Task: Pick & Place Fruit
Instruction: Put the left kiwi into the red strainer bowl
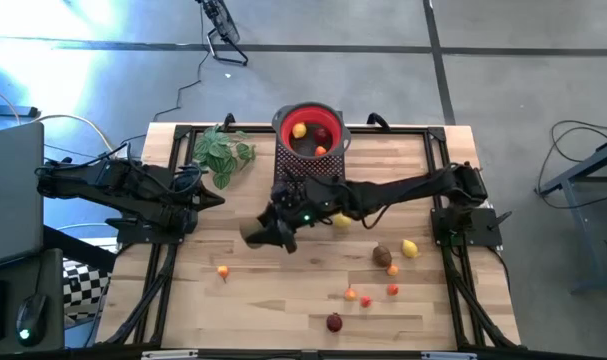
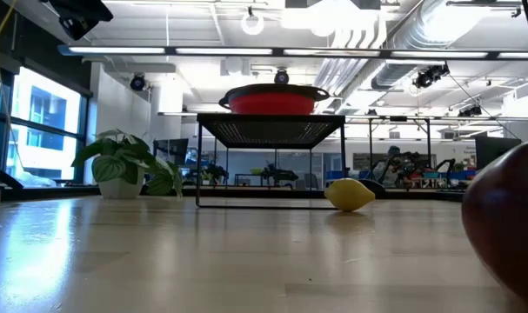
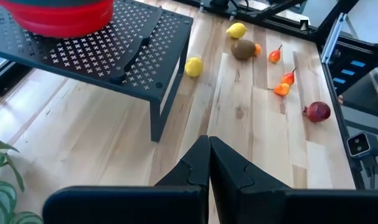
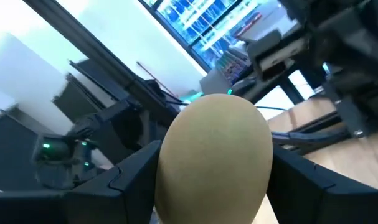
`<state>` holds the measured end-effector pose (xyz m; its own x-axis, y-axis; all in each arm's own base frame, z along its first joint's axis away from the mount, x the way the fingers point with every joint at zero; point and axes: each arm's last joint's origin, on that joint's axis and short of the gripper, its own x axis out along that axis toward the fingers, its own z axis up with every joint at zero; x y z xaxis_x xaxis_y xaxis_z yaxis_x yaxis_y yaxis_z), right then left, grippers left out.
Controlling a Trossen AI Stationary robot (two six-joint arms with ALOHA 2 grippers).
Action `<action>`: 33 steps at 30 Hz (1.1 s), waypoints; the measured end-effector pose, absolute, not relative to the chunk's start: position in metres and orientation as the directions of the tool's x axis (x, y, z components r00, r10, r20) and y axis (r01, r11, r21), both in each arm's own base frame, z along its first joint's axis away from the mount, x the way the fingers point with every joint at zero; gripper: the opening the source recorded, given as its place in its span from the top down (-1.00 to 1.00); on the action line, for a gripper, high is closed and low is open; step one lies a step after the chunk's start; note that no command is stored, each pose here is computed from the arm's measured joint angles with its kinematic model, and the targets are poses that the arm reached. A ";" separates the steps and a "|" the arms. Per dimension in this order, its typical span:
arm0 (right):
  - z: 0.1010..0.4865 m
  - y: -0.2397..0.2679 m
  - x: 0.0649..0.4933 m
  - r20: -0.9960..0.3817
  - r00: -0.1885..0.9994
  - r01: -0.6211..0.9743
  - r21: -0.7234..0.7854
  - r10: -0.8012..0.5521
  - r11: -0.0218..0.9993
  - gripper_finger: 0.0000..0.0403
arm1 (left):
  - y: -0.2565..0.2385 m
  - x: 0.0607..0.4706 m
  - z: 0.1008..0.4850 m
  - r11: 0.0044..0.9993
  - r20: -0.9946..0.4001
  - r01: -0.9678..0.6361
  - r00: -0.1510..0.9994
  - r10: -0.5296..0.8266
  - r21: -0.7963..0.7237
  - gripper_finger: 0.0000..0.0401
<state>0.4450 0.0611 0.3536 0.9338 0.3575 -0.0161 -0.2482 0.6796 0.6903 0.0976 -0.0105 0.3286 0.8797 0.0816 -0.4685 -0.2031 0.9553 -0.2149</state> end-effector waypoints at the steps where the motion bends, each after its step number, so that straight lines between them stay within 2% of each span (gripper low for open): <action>1: 0.357 0.059 0.445 -0.031 0.936 -0.237 0.681 0.351 0.693 -0.18 | -0.010 0.097 0.328 0.955 -0.472 -0.204 0.878 0.082 -0.215 1.00; 9: 0.374 0.037 0.442 -0.210 0.944 -0.078 0.608 0.255 0.790 -0.18 | -0.010 0.097 0.328 0.949 -0.478 -0.216 0.874 0.082 -0.232 1.00; 19: 0.376 0.006 0.437 -0.337 0.928 0.058 0.552 0.159 0.832 -0.18 | -0.010 0.097 0.328 0.945 -0.473 -0.240 0.874 0.112 -0.221 1.00; 33: 0.377 -0.067 0.425 -0.381 0.922 0.259 0.469 -0.072 0.844 -0.18 | -0.004 0.096 0.329 0.909 -0.435 -0.401 0.842 0.318 -0.112 1.00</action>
